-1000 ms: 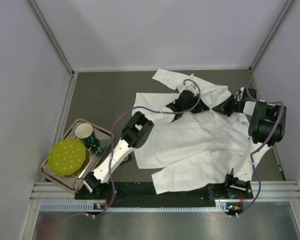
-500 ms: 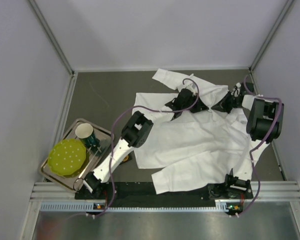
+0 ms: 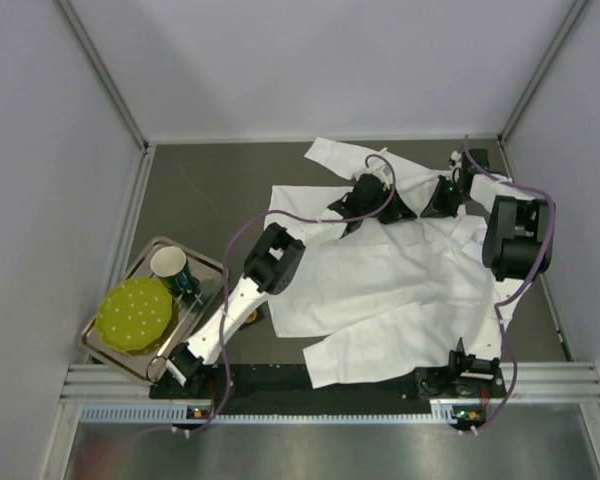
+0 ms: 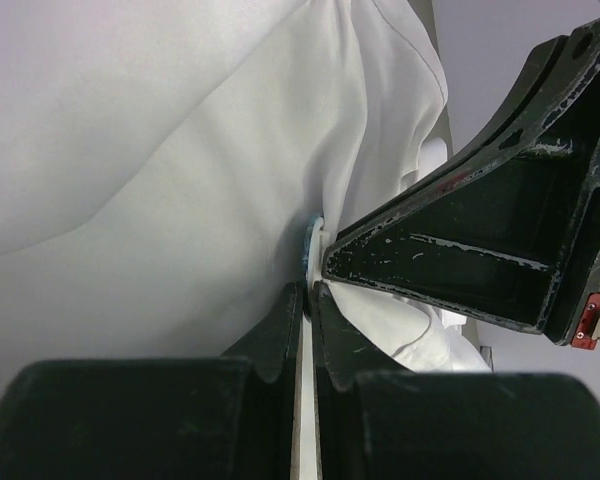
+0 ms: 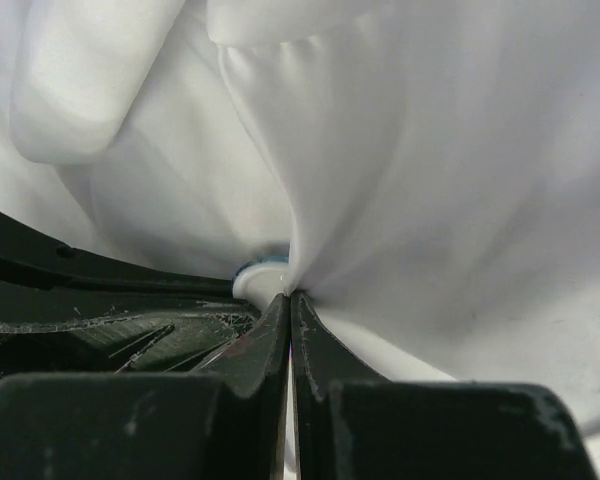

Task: Remove the brooch from the garment
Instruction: Remove the brooch from the clothes.

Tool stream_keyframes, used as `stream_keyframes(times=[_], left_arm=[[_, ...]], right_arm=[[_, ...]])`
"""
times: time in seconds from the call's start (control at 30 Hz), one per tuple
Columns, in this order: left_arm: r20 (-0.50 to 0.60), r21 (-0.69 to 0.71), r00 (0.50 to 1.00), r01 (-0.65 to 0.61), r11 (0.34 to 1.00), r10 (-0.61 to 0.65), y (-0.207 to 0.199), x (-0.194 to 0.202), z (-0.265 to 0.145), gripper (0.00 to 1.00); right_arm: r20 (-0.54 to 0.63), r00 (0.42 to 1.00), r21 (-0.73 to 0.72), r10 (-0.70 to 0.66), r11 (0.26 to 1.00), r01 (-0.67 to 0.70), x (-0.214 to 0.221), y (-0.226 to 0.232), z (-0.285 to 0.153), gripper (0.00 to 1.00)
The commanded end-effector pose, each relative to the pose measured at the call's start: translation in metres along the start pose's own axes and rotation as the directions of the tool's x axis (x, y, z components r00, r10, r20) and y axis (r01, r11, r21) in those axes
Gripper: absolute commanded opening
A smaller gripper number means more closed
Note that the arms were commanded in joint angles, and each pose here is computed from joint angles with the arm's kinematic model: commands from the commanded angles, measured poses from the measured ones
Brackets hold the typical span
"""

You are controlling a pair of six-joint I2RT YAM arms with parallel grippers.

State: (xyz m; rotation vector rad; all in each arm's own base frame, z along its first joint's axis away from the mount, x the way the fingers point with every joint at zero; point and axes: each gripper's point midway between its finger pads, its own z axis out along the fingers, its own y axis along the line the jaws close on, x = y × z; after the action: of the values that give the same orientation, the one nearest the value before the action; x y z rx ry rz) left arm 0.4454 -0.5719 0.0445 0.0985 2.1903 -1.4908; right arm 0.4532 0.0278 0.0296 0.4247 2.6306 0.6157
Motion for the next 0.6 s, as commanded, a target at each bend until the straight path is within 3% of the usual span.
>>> stream_keyframes(times=[0.0,0.27,0.33,0.57], left_arm=[[-0.099,0.241,0.991,-0.063,0.969,0.089,-0.088,0.03,-0.003,0.0],[-0.126,0.266,0.988,-0.048,0.963,0.084,-0.097,0.034,-0.007,0.0],[-0.109,0.255,0.99,-0.058,0.965,0.089,-0.095,0.033,-0.01,0.0],[0.038,0.137,0.996,-0.09,0.986,0.086,-0.078,0.013,-0.015,0.0]], right_arm=[[-0.084,0.992,0.026,-0.09,0.995,0.093,0.026,0.007,0.033,0.0],[-0.091,0.979,0.002,-0.18,0.983,0.181,0.026,0.013,0.032,0.0],[-0.079,0.985,0.025,-0.155,0.987,0.158,0.024,0.011,0.028,0.0],[0.005,0.998,-0.147,0.061,0.987,-0.06,0.012,0.041,0.002,0.11]])
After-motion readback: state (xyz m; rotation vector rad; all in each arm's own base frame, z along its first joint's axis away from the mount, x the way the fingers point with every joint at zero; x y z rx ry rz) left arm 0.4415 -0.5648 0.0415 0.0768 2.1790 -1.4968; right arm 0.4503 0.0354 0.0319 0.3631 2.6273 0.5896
